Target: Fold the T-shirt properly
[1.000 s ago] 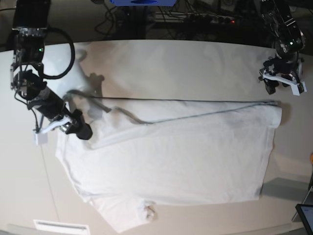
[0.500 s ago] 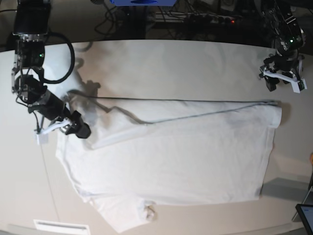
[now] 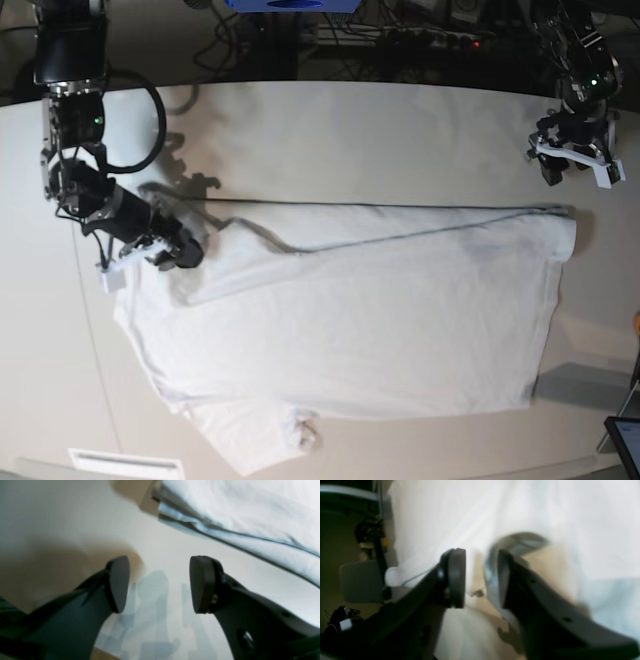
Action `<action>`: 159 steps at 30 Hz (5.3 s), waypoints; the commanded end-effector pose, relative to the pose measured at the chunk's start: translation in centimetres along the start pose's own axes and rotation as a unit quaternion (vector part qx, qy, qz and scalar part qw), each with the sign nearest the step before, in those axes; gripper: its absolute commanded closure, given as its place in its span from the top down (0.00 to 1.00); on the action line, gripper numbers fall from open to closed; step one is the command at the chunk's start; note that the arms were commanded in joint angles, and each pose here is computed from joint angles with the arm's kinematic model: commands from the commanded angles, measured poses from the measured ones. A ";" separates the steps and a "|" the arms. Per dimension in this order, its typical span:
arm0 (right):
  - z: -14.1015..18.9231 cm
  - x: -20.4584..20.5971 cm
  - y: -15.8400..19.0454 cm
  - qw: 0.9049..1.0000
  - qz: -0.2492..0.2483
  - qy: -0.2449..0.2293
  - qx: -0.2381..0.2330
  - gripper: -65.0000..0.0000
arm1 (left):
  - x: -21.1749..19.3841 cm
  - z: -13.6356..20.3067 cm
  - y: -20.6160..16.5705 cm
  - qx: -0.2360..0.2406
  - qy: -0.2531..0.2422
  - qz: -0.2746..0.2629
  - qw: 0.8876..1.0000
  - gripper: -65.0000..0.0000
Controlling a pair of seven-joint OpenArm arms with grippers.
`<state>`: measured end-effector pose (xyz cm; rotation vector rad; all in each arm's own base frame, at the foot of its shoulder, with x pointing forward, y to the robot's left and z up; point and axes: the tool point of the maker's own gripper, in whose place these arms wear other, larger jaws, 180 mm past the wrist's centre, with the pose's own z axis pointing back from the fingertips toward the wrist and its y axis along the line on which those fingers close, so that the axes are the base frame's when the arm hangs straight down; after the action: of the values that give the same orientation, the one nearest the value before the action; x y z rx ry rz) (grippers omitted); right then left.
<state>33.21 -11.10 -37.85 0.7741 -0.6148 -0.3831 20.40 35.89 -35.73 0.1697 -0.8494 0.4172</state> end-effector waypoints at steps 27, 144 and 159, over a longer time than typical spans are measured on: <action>-6.0 5.7 9.6 0.995 0.057 0.007 0.078 0.00 | 0.6 0.6 0.5 0.004 -0.013 -0.014 1.000 0.57; -2.5 -9.3 10.1 0.972 0.188 0.086 0.116 0.51 | 5.7 -6.2 -1.8 -0.019 -0.059 0.100 0.993 0.36; -2.5 -9.9 9.6 0.973 0.182 0.092 0.112 0.51 | 8.3 -6.5 -2.9 -0.033 -0.071 0.109 0.991 0.00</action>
<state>27.36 1.63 -37.12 0.8543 -0.5710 0.0899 30.15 36.89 -35.55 0.0299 -0.9648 0.6001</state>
